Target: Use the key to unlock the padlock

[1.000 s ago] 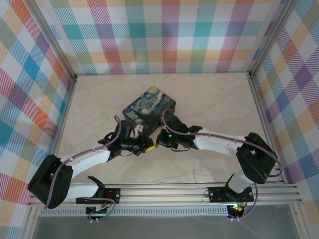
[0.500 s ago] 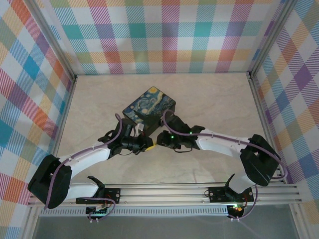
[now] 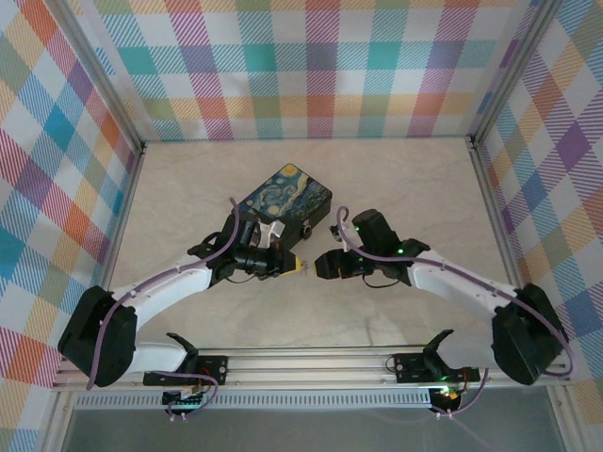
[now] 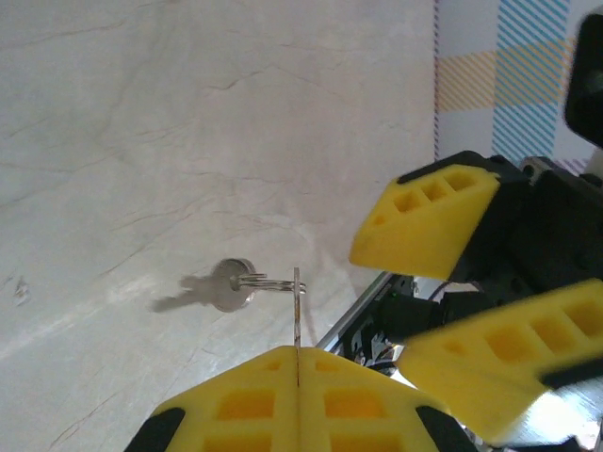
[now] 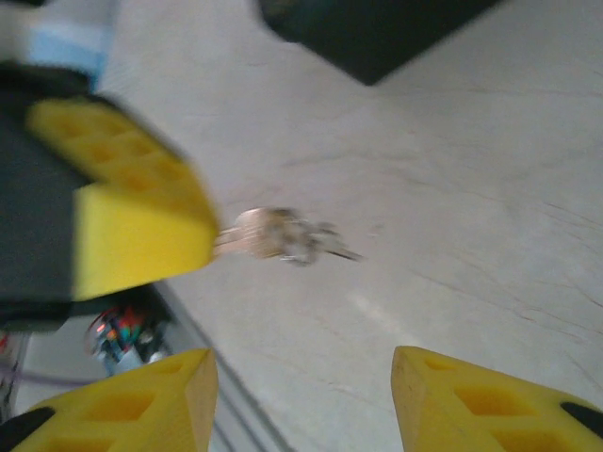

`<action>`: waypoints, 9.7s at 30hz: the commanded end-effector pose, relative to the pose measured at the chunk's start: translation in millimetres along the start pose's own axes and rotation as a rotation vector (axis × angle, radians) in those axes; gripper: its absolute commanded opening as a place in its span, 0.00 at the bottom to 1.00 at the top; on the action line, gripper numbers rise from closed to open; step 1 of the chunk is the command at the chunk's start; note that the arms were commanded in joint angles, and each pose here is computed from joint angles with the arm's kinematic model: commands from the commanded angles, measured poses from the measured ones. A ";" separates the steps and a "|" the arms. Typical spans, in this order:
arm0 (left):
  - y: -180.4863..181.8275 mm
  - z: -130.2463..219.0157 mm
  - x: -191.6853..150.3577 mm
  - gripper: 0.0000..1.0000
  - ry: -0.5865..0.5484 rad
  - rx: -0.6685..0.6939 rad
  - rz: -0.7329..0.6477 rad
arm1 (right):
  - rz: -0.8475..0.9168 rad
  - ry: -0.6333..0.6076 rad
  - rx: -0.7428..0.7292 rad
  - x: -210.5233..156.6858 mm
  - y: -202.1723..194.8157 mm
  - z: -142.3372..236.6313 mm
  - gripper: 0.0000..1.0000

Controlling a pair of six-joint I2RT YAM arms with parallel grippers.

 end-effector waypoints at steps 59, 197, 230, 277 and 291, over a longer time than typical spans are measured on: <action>-11.3 13.3 38.3 0.37 -0.021 -0.042 -0.220 | 0.086 0.062 0.368 32.5 -12.6 4.4 0.00; -25.9 15.6 53.1 0.00 -0.022 -0.026 0.420 | 0.983 -0.431 -0.233 56.1 20.8 -34.9 0.23; -29.7 61.7 55.8 0.37 -0.087 0.087 -0.064 | 0.748 0.123 0.099 6.4 35.0 -38.2 0.00; -26.5 47.3 29.8 0.36 -0.106 -0.135 -0.262 | 0.489 0.293 0.414 40.2 56.3 -31.4 0.00; -29.4 46.2 32.2 0.16 -0.127 -0.160 -0.274 | 0.474 0.311 0.429 41.6 58.4 -31.6 0.01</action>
Point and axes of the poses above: each hand's point on the last joint's axis, 136 mm out from that joint toward the fingers, its own z axis back along the fingers, its own y axis along the line the jaws close on, x = y × z, the point moved 7 cm from there along z, back along the fingers, and after that the axes turned 13 degrees about -z, right-handed, at the moved point
